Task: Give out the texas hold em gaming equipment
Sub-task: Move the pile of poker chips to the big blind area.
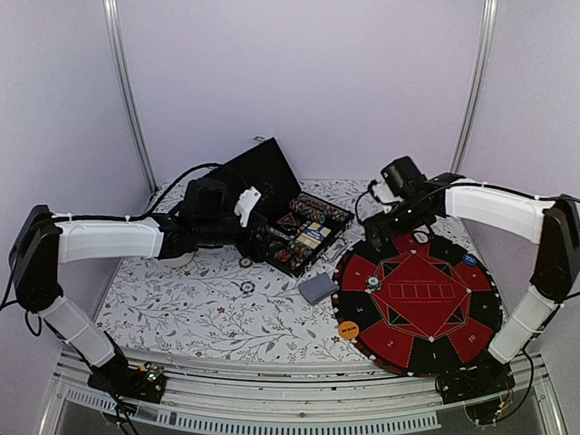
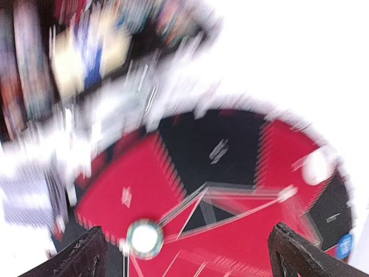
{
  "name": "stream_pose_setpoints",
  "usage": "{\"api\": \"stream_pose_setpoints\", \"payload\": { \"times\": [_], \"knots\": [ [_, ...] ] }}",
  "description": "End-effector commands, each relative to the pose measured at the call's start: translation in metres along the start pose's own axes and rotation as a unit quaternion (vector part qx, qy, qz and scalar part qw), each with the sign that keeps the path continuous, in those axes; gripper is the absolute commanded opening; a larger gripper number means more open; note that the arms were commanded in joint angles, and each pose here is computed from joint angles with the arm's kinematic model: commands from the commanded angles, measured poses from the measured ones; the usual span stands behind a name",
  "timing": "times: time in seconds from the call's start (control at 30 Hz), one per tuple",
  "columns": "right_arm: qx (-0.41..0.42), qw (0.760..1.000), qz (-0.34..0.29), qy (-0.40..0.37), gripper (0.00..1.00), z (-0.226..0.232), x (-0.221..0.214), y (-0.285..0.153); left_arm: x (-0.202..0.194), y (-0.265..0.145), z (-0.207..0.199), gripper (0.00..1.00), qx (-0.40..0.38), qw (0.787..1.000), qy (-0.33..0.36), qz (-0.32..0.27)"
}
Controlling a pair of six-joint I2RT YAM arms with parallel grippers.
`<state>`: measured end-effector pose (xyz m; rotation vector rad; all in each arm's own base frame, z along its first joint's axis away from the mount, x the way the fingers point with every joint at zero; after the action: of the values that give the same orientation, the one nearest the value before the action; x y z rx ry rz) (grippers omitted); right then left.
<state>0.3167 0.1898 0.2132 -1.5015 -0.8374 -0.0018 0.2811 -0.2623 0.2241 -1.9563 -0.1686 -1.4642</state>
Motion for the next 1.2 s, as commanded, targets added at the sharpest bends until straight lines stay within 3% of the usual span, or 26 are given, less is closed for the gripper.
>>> {"api": "stream_pose_setpoints", "payload": {
  "times": [0.0, 0.07, 0.27, 0.57, 0.93, 1.17],
  "knots": [
    [-0.050, 0.976, -0.172, 0.124, 0.99, -0.028, 0.034, -0.052, 0.005, -0.009, 0.002, 0.98, 0.013, 1.000, 0.004, -0.017],
    [-0.010, 0.975, -0.160, 0.152, 0.99, -0.024, 0.036, -0.056, 0.006, -0.009, 0.002, 0.98, 0.014, 1.000, 0.003, -0.019],
    [0.034, 0.966, -0.011, 0.257, 0.99, -0.003, -0.002, -0.015, 0.003, -0.004, 0.003, 0.98, 0.012, 1.000, 0.002, -0.015],
    [0.000, 0.964, 0.133, 0.229, 0.98, 0.028, -0.038, 0.043, -0.005, -0.002, 0.003, 0.98, 0.007, 1.000, 0.001, -0.003],
    [0.014, 0.961, 0.188, 0.203, 0.71, 0.044, -0.057, 0.081, -0.008, -0.001, 0.003, 0.98, 0.007, 1.000, 0.000, 0.001],
    [0.012, 0.959, 0.205, 0.196, 0.56, 0.045, -0.068, 0.080, -0.010, -0.002, 0.004, 0.98, 0.010, 1.000, 0.002, 0.004]
  ]
}}
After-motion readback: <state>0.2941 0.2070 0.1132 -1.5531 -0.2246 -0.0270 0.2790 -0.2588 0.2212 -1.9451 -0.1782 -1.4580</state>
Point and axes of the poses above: each gripper's point midway between its finger pads, its own y axis out along the fingers, its own z axis along the line the jaws close on, x = y × z, the point moved 10 cm from there along -y, back along the fingers, and after that the axes turned 4 degrees about -y, right-handed, at the moved point
